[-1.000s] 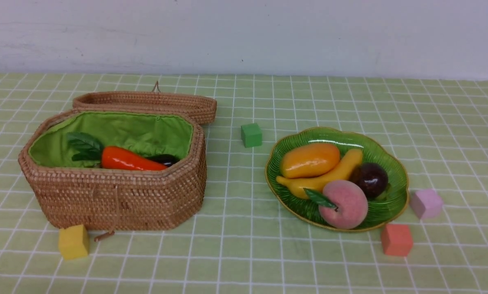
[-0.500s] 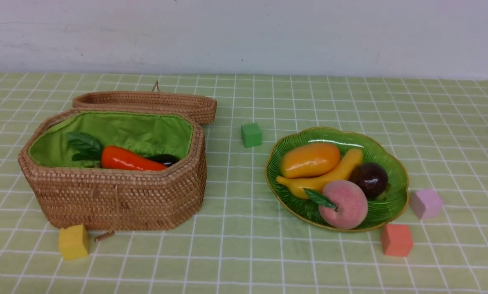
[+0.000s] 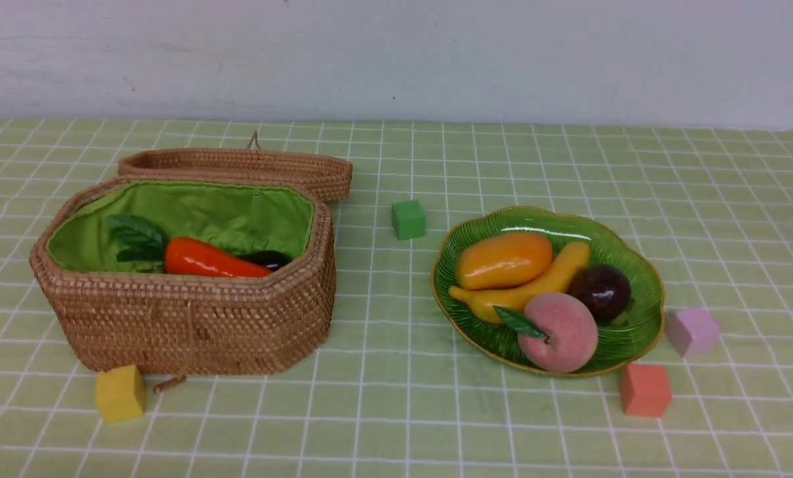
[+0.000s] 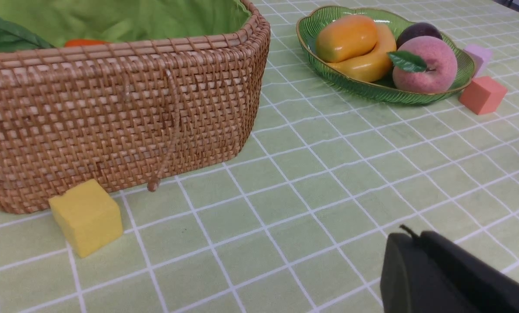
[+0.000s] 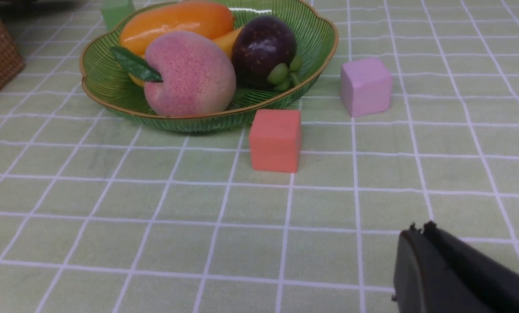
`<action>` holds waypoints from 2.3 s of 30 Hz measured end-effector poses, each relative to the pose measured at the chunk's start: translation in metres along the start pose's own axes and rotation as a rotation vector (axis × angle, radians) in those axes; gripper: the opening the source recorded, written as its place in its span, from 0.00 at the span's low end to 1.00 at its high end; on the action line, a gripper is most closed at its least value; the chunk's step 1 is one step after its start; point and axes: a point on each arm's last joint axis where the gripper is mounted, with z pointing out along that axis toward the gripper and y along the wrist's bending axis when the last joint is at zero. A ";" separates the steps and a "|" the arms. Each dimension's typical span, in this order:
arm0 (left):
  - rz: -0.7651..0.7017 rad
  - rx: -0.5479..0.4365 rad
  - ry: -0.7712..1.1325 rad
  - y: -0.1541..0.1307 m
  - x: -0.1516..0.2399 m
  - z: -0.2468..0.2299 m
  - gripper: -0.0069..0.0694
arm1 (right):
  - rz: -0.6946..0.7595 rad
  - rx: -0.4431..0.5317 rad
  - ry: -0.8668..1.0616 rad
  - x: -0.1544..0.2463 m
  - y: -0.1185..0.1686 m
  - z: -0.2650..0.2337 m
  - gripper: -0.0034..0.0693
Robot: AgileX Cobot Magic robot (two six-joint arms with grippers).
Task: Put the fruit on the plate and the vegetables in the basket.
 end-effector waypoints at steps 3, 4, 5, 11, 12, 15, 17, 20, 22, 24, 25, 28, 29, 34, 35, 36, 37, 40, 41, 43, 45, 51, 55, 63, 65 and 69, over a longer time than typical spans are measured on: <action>0.000 0.000 0.000 0.000 0.000 0.000 0.11 | 0.000 0.000 0.000 0.000 0.000 0.000 0.03; 0.000 0.000 0.000 0.000 0.000 0.000 0.11 | 0.000 0.000 0.000 0.000 0.000 0.000 0.03; 0.000 0.000 0.000 0.000 0.000 0.000 0.11 | 0.000 0.000 0.000 0.000 0.000 0.000 0.03; 0.004 -0.002 -0.001 0.000 0.000 0.000 0.12 | 0.000 0.000 0.000 0.000 0.000 0.000 0.03; 0.011 -0.003 -0.006 0.000 0.000 0.000 0.12 | 0.000 0.000 0.000 0.000 0.000 0.000 0.03; 0.018 0.005 -0.032 0.000 -0.001 0.001 0.12 | 0.000 0.000 0.000 0.000 0.000 0.000 0.03; 0.022 -0.001 -0.059 0.000 -0.003 0.000 0.11 | 0.000 0.000 0.000 0.000 0.000 0.000 0.04; 0.033 -0.058 -0.119 0.000 -0.006 -0.003 0.07 | 0.000 0.000 0.000 0.000 0.000 0.000 0.04; 0.041 -0.118 -0.151 0.001 -0.007 -0.003 0.07 | 0.000 0.000 0.000 0.000 0.000 0.000 0.05; 0.031 -0.184 -0.188 0.003 -0.005 -0.001 0.07 | 0.000 0.000 0.001 0.000 0.000 0.000 0.05; 0.014 -0.232 -0.210 0.006 -0.004 0.000 0.07 | 0.001 -0.001 0.001 0.000 0.000 0.000 0.05; -0.043 -0.327 -0.240 0.013 0.010 0.007 0.07 | 0.001 0.000 0.001 0.000 0.000 0.000 0.05; -0.073 -0.353 -0.236 0.017 0.018 0.010 0.07 | 0.001 0.000 0.001 0.000 0.000 0.000 0.05; -0.183 -0.415 -0.081 0.022 0.043 0.016 0.07 | 0.002 -0.001 0.002 0.000 0.000 0.000 0.05; -0.190 -0.417 -0.066 0.022 0.045 0.016 0.07 | 0.002 -0.001 0.002 0.000 0.000 0.000 0.05; -0.206 -0.419 -0.032 0.022 0.049 0.016 0.07 | 0.002 -0.001 0.002 0.000 0.000 0.000 0.05; -0.211 -0.419 -0.031 0.022 0.049 0.016 0.07 | 0.002 -0.001 0.002 0.000 0.000 0.000 0.05; -0.207 -0.420 -0.034 0.022 0.049 0.016 0.07 | 0.002 -0.001 0.002 0.000 0.000 0.000 0.05; -0.206 -0.421 -0.035 0.022 0.049 0.016 0.07 | 0.002 -0.001 0.002 0.000 0.000 0.000 0.05; -0.205 -0.420 -0.036 0.022 0.048 0.016 0.07 | 0.002 -0.001 0.002 0.000 0.000 0.000 0.05; -0.204 -0.421 -0.036 0.022 0.048 0.016 0.07 | 0.002 -0.001 0.002 0.000 0.000 0.000 0.05; -0.203 -0.422 -0.036 0.022 0.048 0.016 0.07 | 0.002 -0.001 0.002 0.000 0.000 0.000 0.06; -0.203 -0.422 -0.036 0.022 0.048 0.016 0.07 | 0.002 -0.001 0.002 0.000 0.000 0.000 0.07; -0.203 -0.422 -0.036 0.022 0.048 0.016 0.07 | 0.003 -0.001 0.002 0.000 0.000 0.000 0.08; -0.203 -0.422 -0.036 0.022 0.048 0.016 0.07 | 0.003 -0.001 0.002 0.000 0.000 0.000 0.08; -0.203 -0.422 -0.036 0.022 0.048 0.016 0.07 | 0.003 -0.001 0.002 0.000 0.000 0.000 0.08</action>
